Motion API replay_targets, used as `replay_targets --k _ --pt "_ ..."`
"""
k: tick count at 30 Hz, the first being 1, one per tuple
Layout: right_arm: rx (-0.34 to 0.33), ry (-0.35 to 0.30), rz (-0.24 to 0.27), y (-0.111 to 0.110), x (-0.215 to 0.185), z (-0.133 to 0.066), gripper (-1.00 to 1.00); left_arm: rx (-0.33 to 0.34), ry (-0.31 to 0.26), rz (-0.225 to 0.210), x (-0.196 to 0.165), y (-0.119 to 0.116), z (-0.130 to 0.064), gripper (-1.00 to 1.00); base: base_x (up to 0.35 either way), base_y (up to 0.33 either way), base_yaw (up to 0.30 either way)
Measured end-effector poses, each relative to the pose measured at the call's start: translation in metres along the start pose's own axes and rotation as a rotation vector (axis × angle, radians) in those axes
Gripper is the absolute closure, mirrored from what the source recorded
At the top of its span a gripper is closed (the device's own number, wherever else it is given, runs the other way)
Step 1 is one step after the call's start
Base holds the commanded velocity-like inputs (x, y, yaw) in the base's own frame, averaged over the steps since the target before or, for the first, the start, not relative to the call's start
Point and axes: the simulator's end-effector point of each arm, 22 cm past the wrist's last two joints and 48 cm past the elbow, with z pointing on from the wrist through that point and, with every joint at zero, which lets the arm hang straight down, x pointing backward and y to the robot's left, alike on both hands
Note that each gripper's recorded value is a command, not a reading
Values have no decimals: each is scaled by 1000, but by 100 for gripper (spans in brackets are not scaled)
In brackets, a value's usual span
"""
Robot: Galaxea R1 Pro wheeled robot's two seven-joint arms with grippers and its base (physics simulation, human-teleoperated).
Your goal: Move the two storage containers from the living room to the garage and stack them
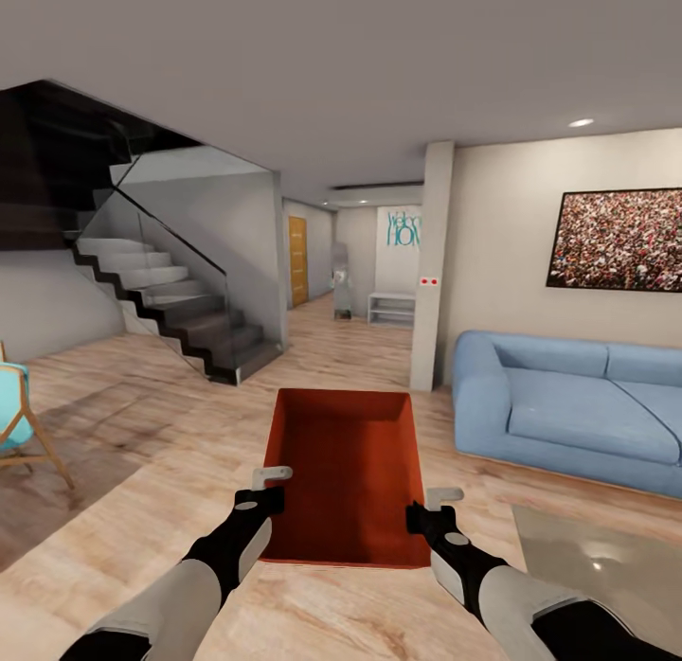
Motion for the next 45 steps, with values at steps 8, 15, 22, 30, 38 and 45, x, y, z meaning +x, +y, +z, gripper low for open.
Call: replay_targets --k 8,15,22,30,38,45 --pt "0 -1 -1 0 0 0 100 0 -1 -1 0 0 0 100 321 9 -1" --pt "0 -2 -1 0 -1 0 100 0 -2 -1 0 0 0 100 322 0 0" --pt "0 -2 -1 0 -1 0 100 1 -2 -1 -1 0 0 100 322 0 0" --pt "0 -1 -1 0 0 0 100 0 -1 -2 0 0 0 100 322 0 123" --pt "0 -1 -1 0 0 0 100 1 -1 -2 0 0 0 100 322 0 68" --pt "0 -1 -1 0 -1 0 100 1 -2 -2 0 0 0 100 322 0 1"
